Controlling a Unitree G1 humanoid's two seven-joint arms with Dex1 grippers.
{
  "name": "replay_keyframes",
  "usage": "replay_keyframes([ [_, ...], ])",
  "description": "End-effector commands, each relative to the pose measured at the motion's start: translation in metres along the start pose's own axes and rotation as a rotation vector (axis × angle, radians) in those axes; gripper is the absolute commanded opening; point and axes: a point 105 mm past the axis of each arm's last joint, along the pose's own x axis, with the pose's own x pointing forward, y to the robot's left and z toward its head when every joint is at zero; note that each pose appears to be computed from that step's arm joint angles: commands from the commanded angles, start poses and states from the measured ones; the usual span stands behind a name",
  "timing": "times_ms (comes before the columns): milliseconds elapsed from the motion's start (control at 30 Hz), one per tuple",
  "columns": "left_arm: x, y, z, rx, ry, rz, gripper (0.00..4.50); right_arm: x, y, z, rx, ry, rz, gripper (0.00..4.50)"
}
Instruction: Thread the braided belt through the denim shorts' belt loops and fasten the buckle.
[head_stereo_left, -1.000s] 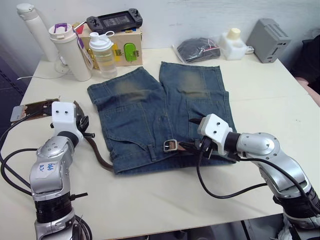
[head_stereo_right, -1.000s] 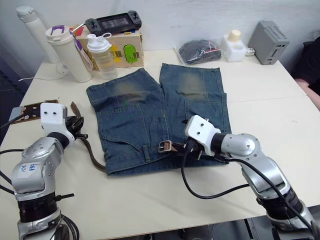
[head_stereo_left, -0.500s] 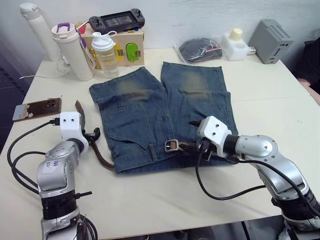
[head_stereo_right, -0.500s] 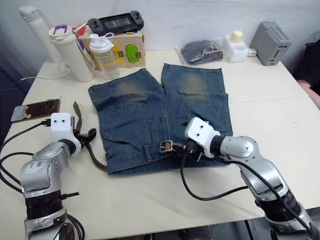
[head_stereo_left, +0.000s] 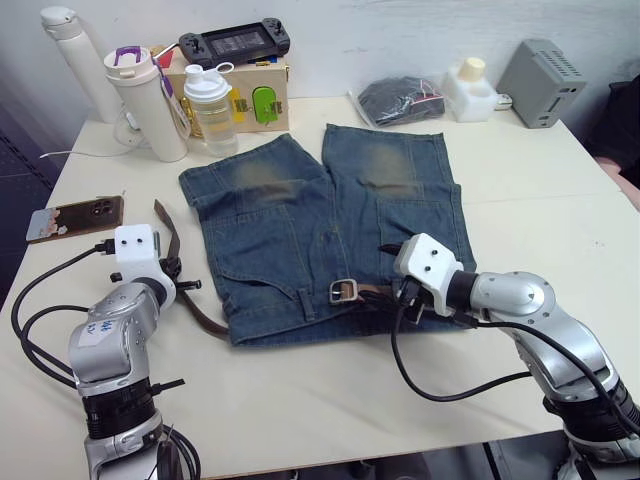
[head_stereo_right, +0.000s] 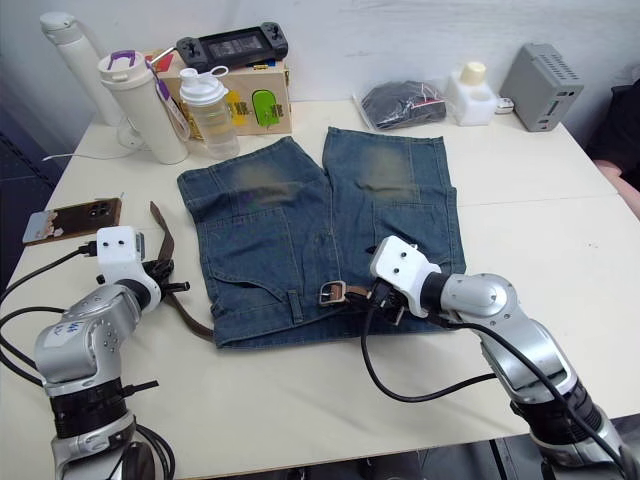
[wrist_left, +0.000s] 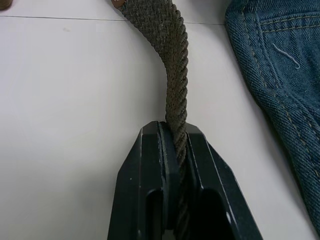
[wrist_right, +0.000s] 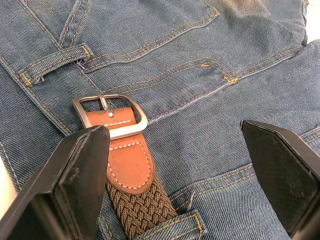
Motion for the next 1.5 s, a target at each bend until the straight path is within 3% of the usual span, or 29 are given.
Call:
replay_keyframes([
  [33,-0.001,-0.004,0.008,0.018,-0.061,-0.019,0.06,-0.003,-0.002,0.012,-0.038,-0.033,-0.018,4.50],
  [167,-0.011,-0.021,0.037,0.095,-0.229,-0.112,0.06,-0.004,-0.004,0.013,-0.042,-0.035,-0.023,4.50],
  [300,-0.045,-0.060,0.068,0.345,-0.463,-0.305,0.06,-0.008,-0.007,0.014,-0.061,-0.034,-0.027,4.50],
  [500,-0.079,-0.094,0.062,0.749,-0.638,-0.515,0.06,-0.010,-0.019,0.021,-0.165,-0.044,-0.074,4.50],
  [633,-0.081,-0.108,0.043,1.057,-0.676,-0.624,0.06,-0.004,-0.036,0.035,-0.496,-0.047,-0.175,4.50],
  [733,-0.081,-0.111,0.048,1.065,-0.725,-0.642,0.06,0.004,-0.030,0.032,-0.665,-0.057,-0.163,4.50],
  [867,-0.084,-0.116,0.046,1.123,-0.758,-0.677,0.06,0.012,-0.017,0.038,-0.716,-0.113,-0.134,4.50],
  [1100,-0.082,-0.112,0.047,1.096,-0.752,-0.664,0.06,0.012,-0.004,0.043,-0.606,-0.161,-0.075,4.50],
  [1300,-0.081,-0.112,0.056,1.034,-0.764,-0.639,0.06,0.016,0.029,0.051,-0.489,-0.230,0.046,4.50],
  [1500,-0.086,-0.115,0.062,1.006,-0.797,-0.652,0.06,0.033,0.033,0.048,-0.436,-0.207,0.014,4.50],
])
